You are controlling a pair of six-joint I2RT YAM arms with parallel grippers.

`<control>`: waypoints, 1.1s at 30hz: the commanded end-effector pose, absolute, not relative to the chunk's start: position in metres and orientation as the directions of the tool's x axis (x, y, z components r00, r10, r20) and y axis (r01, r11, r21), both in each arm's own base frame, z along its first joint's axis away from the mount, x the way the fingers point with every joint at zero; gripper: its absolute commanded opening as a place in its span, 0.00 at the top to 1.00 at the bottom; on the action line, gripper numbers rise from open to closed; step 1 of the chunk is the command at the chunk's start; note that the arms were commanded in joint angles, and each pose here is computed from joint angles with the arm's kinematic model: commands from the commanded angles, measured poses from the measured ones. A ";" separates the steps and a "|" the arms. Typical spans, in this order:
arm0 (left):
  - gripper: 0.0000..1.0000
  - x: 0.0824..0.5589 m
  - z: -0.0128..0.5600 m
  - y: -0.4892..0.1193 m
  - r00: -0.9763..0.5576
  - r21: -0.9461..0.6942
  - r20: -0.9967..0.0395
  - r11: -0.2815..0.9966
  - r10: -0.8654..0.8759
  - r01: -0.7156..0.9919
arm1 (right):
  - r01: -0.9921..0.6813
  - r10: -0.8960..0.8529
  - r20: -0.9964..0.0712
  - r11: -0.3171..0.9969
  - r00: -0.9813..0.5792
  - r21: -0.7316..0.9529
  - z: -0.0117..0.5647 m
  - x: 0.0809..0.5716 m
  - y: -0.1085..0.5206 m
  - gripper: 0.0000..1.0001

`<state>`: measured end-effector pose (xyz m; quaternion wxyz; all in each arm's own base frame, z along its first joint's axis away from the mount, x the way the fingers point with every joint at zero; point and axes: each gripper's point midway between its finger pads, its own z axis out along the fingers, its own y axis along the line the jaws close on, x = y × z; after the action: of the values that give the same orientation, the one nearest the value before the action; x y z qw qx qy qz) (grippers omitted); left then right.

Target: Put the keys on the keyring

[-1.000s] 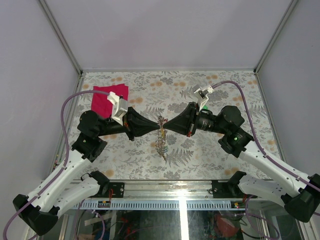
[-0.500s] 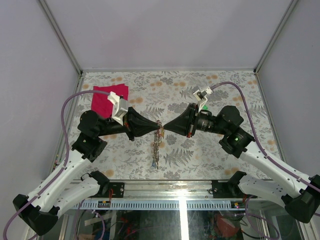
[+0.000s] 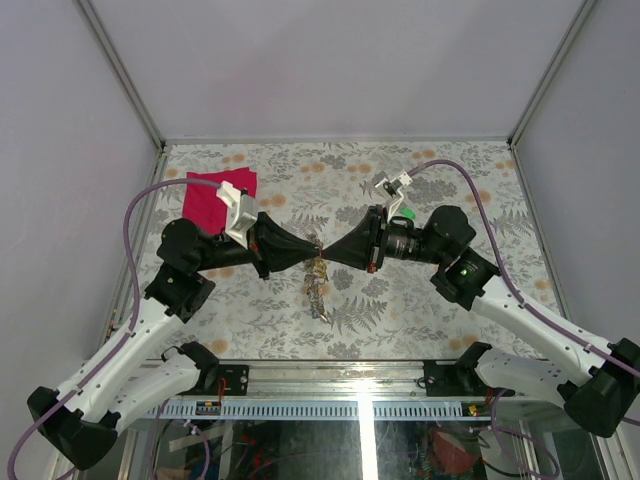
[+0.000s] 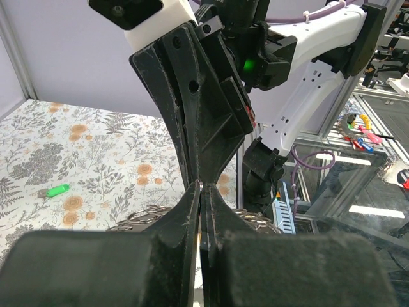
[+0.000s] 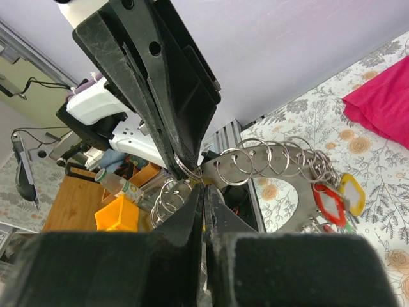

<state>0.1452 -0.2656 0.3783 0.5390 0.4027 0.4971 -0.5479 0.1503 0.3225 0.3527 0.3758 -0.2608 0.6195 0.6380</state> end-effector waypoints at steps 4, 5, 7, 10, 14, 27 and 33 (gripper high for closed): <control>1.00 0.137 0.416 -0.261 0.036 0.018 -0.961 0.067 -0.275 0.998 | -0.853 0.197 -0.840 0.031 -0.506 0.521 0.376 0.152 0.322 0.85; 1.00 0.137 0.416 -0.261 0.035 0.017 -0.961 0.067 -0.276 0.998 | -0.866 0.211 -0.853 0.047 -0.478 0.497 0.379 0.153 0.318 0.81; 1.00 0.137 0.416 -0.261 0.035 0.018 -0.961 0.063 -0.275 0.998 | -0.894 0.240 -0.882 0.095 -0.405 0.437 0.385 0.155 0.311 0.75; 1.00 0.136 0.415 -0.262 0.031 0.018 -0.963 0.051 -0.269 0.999 | -0.929 0.292 -0.917 0.169 -0.271 0.329 0.396 0.158 0.295 0.65; 1.00 0.134 0.416 -0.263 0.029 0.020 -0.962 0.037 -0.270 0.999 | -0.940 0.337 -0.935 0.273 -0.106 0.205 0.403 0.161 0.274 0.55; 1.00 0.131 0.418 -0.266 0.010 0.008 -0.957 0.009 -0.289 1.000 | -0.973 0.179 -0.966 0.163 0.189 -0.160 0.397 0.149 0.289 0.62; 1.00 0.133 0.418 -0.266 0.011 0.006 -0.957 0.016 -0.290 1.000 | -0.986 0.193 -0.968 0.079 0.157 -0.144 0.400 0.141 0.298 0.62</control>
<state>0.1407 -0.2698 0.3841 0.5298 0.4095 0.4802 -0.5666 0.1538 0.2969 0.3653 0.5797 -0.4440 0.4872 0.4791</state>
